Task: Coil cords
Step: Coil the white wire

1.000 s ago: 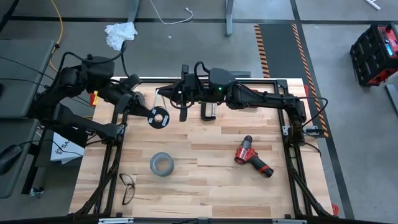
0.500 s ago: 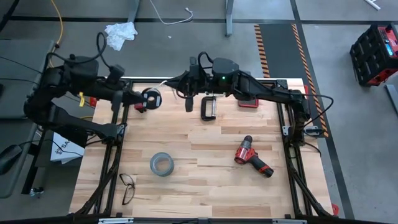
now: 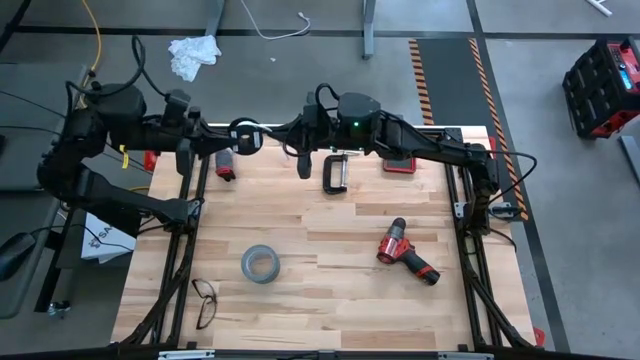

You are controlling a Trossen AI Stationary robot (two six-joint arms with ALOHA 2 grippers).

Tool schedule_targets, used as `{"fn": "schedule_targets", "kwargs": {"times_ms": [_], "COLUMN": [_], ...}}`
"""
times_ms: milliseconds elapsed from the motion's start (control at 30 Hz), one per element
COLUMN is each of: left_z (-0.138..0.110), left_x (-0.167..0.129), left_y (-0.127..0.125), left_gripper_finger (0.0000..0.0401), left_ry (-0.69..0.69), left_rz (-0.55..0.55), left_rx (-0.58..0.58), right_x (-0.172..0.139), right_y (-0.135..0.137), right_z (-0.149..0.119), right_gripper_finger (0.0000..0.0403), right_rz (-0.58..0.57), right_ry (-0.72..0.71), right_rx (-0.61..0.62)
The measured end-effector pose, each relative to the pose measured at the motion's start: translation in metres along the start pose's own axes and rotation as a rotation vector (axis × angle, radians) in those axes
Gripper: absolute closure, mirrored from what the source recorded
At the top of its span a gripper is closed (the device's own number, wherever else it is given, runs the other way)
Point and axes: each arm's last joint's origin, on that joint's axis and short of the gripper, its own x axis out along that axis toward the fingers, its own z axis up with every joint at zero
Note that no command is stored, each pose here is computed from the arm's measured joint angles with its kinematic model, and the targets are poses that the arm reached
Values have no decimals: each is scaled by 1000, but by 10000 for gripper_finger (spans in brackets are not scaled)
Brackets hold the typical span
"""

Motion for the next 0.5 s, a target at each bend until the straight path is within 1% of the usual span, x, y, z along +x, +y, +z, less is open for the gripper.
{"fn": "schedule_targets", "kwargs": {"times_ms": [67,300,500], "left_z": [1,7,10], "left_x": [0,8,19], "left_y": [-1,-1,-2], "left_gripper_finger": [400,400,400], "left_ry": [-14,-87,-105], "left_rz": [-4,70,73], "left_rx": [18,141,233], "right_x": [0,0,0], "right_y": [0,0,0], "right_z": [0,0,0], "right_gripper_finger": [403,403,403], "right_rz": [0,-1,-3], "right_ry": [-1,0,0], "right_rx": [3,20,27]}}
